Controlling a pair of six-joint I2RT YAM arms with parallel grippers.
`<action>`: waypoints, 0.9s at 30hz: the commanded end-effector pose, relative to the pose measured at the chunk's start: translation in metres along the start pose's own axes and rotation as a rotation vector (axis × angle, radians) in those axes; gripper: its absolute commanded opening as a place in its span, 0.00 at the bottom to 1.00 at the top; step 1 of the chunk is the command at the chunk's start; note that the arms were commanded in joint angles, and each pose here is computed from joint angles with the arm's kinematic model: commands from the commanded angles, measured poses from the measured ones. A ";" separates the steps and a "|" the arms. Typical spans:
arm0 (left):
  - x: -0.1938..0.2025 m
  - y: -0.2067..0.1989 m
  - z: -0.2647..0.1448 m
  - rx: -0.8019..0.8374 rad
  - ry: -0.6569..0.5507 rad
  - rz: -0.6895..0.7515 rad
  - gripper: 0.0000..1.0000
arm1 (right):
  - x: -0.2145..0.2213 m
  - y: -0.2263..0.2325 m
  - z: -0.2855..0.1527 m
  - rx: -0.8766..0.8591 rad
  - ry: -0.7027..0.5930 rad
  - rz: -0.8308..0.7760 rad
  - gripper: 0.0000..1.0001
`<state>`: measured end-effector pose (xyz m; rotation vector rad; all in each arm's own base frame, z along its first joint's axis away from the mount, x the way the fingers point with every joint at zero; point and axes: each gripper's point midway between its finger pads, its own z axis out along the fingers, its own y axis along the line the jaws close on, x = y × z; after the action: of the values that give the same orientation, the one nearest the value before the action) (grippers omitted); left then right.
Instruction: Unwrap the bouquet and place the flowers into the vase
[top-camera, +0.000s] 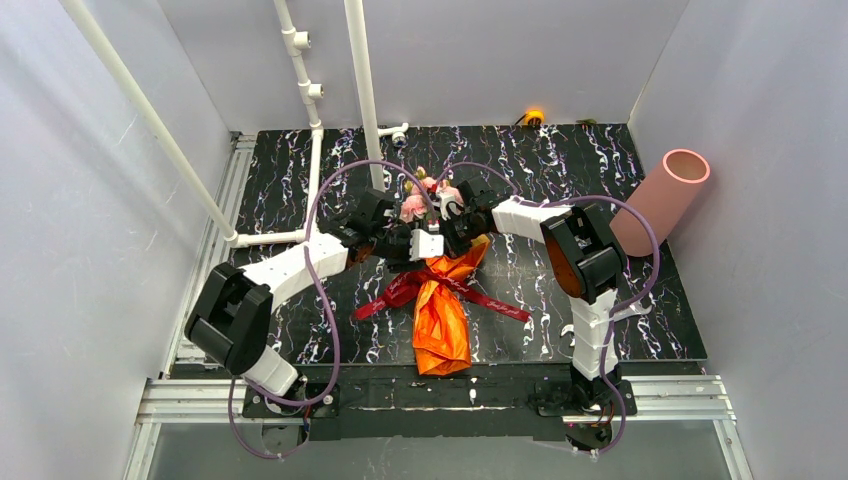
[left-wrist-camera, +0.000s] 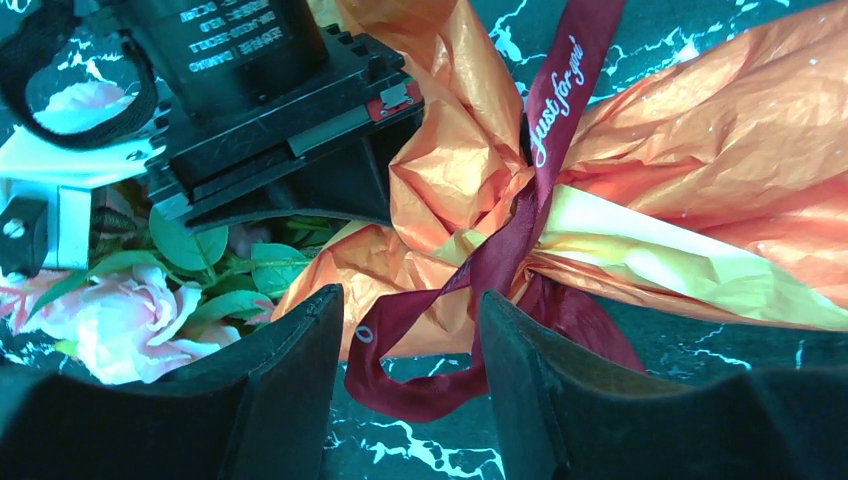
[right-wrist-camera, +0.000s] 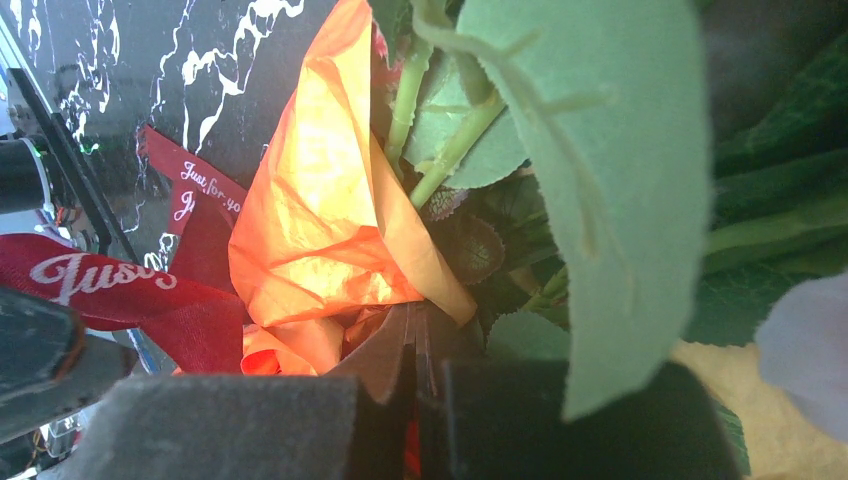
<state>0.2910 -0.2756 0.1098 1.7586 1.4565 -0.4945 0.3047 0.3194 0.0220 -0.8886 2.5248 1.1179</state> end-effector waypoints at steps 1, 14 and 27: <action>0.000 0.005 0.009 0.016 0.012 0.153 0.50 | 0.071 -0.078 0.005 0.289 0.196 0.056 0.01; -0.001 0.027 0.003 -0.084 0.068 -0.009 0.00 | 0.074 -0.081 0.003 0.306 0.198 0.050 0.01; 0.036 0.056 -0.077 -0.502 0.154 -0.511 0.00 | 0.074 -0.080 0.001 0.306 0.199 0.046 0.01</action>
<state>0.3424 -0.2258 0.1493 1.2906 1.7745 -0.2512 0.3046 0.3193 0.0218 -0.8896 2.5231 1.1171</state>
